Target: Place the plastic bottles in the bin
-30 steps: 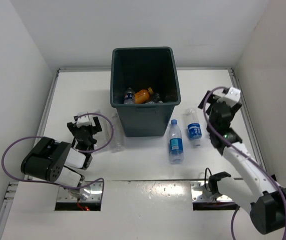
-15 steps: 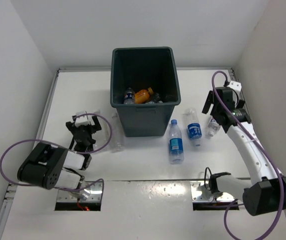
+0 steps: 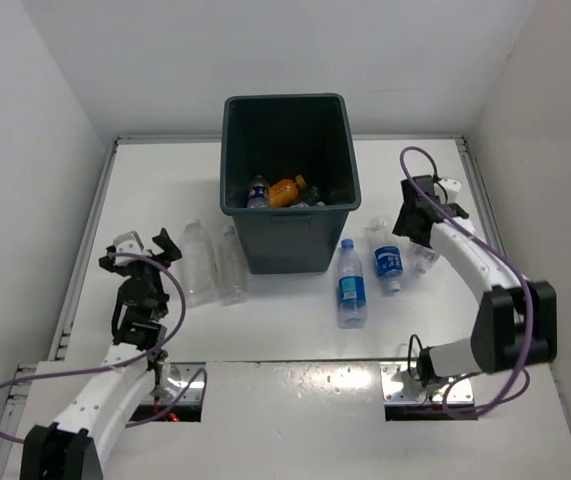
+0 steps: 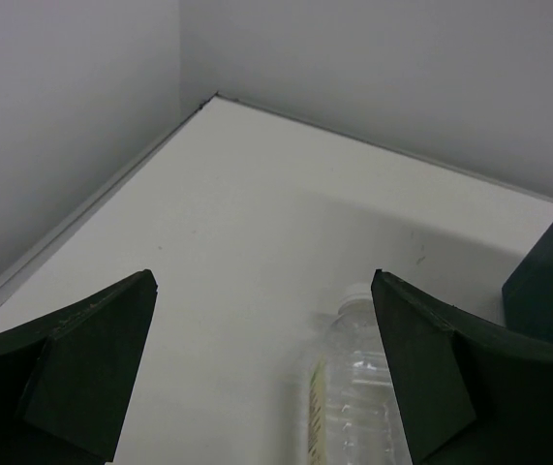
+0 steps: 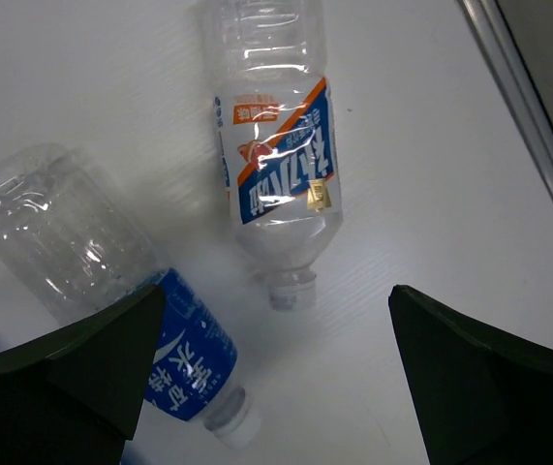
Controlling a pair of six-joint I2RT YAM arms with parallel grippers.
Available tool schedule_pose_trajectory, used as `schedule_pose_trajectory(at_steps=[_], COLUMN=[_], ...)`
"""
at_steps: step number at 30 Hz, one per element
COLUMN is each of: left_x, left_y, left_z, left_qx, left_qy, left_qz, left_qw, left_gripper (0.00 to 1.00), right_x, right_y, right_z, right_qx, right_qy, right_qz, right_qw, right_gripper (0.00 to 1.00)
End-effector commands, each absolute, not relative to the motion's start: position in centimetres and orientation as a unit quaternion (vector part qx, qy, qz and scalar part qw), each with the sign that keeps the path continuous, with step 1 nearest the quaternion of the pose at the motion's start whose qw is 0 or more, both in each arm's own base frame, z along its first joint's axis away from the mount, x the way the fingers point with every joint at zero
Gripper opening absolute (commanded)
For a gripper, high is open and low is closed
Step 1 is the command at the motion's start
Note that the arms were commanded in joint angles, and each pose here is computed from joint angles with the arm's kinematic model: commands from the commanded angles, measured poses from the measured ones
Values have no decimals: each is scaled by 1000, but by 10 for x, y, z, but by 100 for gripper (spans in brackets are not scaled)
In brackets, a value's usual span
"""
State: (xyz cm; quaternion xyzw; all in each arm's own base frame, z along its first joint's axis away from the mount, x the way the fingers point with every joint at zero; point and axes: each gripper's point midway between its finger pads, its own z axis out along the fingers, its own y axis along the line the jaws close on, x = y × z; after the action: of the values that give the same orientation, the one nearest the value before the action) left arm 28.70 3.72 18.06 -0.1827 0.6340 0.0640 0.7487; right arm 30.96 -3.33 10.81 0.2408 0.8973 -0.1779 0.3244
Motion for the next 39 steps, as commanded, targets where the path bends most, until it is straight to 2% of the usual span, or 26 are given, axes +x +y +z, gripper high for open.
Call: schedule_pose_trajectory(at_steps=[1,6,11,13,18,22,29,33,39], left_x=[282,293,291,285,279,283,284,282,279], left_y=[41,28,29,36,40,27,26,31,33], left_z=[167,193,199,189,180,179,175,174,177], left_qx=[-179,-183,-155,-187,-219,-185,-186,-198,-209], left_qy=[679,692,720,717,711,722,727,725,720], left_qz=[81,47,83,98,110,98,100,109,115], left_qw=[707,697,671,664,659,659,654,651,651], left_gripper=[100,100,100,100,100,100,100,100,100], right_x=[339,354,361,362,364,358,356,345,355], right_y=[-31,-44,-56,-67,-77,-86,-76,-67,-69], right_z=[113,94,96,85,53,28,-1,-17,4], right_qx=[285,328,317,323,329,333,319,317,321], right_qy=[881,883,882,885,903,921,937,944,940], right_qz=[-159,-164,-189,-186,-154,-114,-58,-11,5], right_qw=[342,293,292,280,231,168,132,90,117], right_gripper=[100,100,100,100,100,100,100,85,73])
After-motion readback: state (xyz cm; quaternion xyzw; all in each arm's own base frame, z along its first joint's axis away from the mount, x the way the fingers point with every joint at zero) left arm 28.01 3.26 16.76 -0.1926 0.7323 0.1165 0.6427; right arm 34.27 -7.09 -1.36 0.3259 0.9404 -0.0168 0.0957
